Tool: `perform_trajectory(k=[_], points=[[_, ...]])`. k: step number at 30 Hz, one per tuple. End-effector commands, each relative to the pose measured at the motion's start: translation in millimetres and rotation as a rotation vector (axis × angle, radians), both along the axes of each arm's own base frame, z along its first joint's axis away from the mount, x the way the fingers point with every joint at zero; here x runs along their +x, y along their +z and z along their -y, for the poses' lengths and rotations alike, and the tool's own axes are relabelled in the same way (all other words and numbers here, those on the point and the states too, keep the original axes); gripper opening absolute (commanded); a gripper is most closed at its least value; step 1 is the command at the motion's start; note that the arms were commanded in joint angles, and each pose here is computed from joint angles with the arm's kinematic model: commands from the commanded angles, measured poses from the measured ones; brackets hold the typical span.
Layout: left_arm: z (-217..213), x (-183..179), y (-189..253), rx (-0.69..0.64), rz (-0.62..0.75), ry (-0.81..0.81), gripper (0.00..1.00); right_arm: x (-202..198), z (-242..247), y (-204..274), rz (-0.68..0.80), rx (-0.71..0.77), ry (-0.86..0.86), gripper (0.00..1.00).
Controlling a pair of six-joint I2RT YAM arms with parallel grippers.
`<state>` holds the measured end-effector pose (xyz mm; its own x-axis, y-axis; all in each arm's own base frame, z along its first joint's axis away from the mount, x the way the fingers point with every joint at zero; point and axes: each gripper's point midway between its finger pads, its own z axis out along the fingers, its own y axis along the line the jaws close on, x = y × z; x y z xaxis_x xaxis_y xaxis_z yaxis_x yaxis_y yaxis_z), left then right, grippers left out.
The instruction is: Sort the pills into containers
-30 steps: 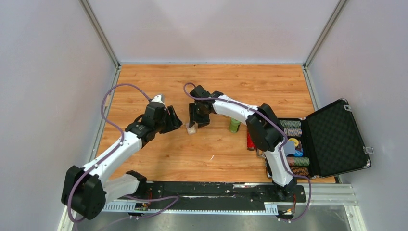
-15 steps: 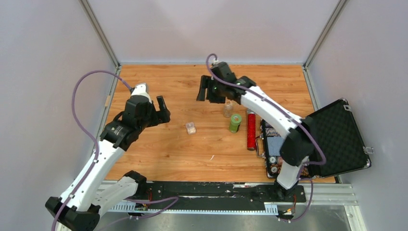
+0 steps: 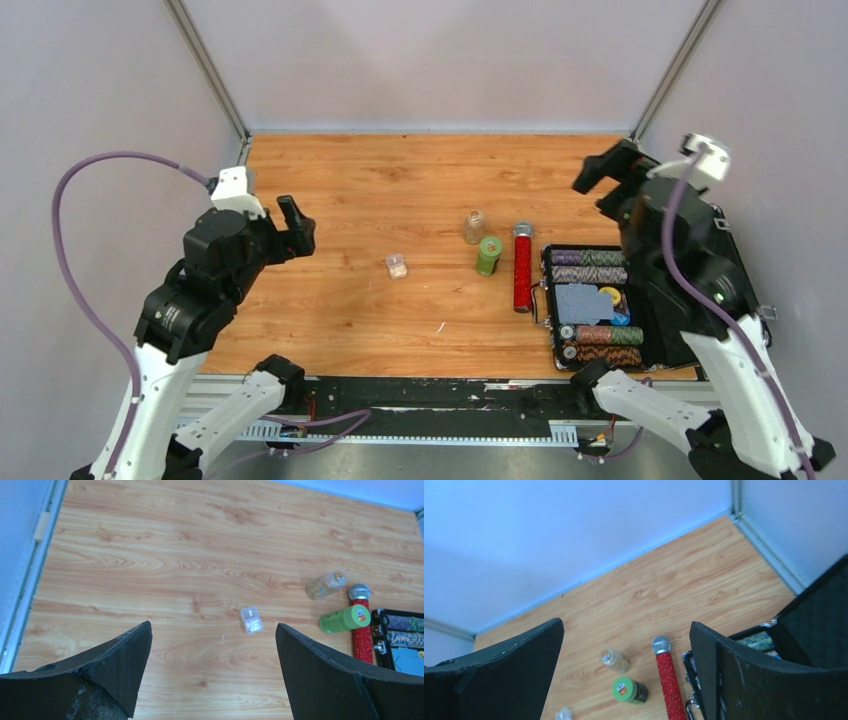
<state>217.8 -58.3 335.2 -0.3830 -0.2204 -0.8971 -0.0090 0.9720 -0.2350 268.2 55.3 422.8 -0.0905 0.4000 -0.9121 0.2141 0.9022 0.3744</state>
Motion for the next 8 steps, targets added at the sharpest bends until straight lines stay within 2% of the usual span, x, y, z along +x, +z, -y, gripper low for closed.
perform_trajectory(k=[1,8], points=[[-13.2,-15.7,22.5,0.02,0.054,0.007,1.0,-35.8,58.8,17.5,0.06,-0.06,-0.198,1.0],[-15.4,-24.8,30.9,-0.024,0.076,0.014,1.0,-68.7,75.4,56.4,0.162,0.029,-0.168,1.0]])
